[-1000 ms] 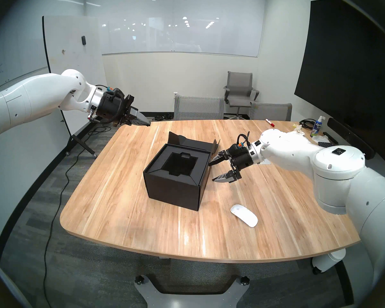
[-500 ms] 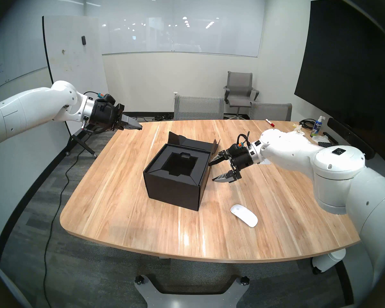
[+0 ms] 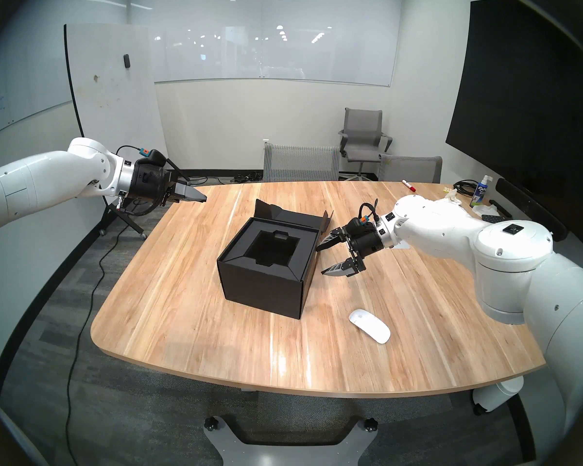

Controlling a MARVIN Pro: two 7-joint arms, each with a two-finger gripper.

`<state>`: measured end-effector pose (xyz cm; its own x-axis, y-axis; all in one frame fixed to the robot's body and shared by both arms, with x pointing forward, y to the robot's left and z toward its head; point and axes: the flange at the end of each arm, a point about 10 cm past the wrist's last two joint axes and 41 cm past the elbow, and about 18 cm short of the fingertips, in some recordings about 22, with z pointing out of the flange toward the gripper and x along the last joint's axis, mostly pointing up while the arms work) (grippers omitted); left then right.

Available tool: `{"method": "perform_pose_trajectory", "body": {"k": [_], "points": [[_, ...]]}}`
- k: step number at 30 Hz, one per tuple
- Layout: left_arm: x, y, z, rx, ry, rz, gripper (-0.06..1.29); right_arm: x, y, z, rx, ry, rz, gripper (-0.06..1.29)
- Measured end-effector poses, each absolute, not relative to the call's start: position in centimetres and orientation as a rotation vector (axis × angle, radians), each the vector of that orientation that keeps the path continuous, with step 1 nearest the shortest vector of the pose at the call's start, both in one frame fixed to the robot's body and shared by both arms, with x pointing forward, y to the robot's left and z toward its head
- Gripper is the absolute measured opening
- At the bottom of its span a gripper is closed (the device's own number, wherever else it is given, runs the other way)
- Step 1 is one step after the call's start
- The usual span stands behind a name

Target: Open the box and place the mouse inside

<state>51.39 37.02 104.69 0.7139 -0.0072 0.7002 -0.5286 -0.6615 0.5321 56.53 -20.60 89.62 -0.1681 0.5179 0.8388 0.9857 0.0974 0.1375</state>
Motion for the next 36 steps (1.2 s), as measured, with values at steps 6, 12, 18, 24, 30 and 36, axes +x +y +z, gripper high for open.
{"method": "perform_pose_trajectory", "body": {"k": [6,12,18,24,30,36], "points": [[51.2,38.3,104.5,2.139,-0.507,0.922,-0.02,56.5,-20.6,89.6,-1.477,-1.763,-0.969,1.21],[50.8,39.8,104.6,2.121,-0.588,0.936,-0.02,56.5,-20.6,89.6,-1.477,-1.764,-0.968,1.21],[50.2,41.4,104.6,2.112,-0.648,0.924,-0.02,56.5,-20.5,89.6,-1.476,-1.765,-0.966,1.21],[49.6,42.8,104.3,2.114,-0.72,0.896,-0.02,56.5,-20.5,89.6,-1.476,-1.766,-0.965,1.21],[48.9,43.7,103.9,2.109,-0.832,0.846,-0.02,56.5,-20.5,89.6,-1.475,-1.766,-0.964,1.21],[48.4,44.2,103.7,2.088,-0.938,0.799,-0.02,56.5,-20.5,89.6,-1.475,-1.767,-0.964,1.21]]}}
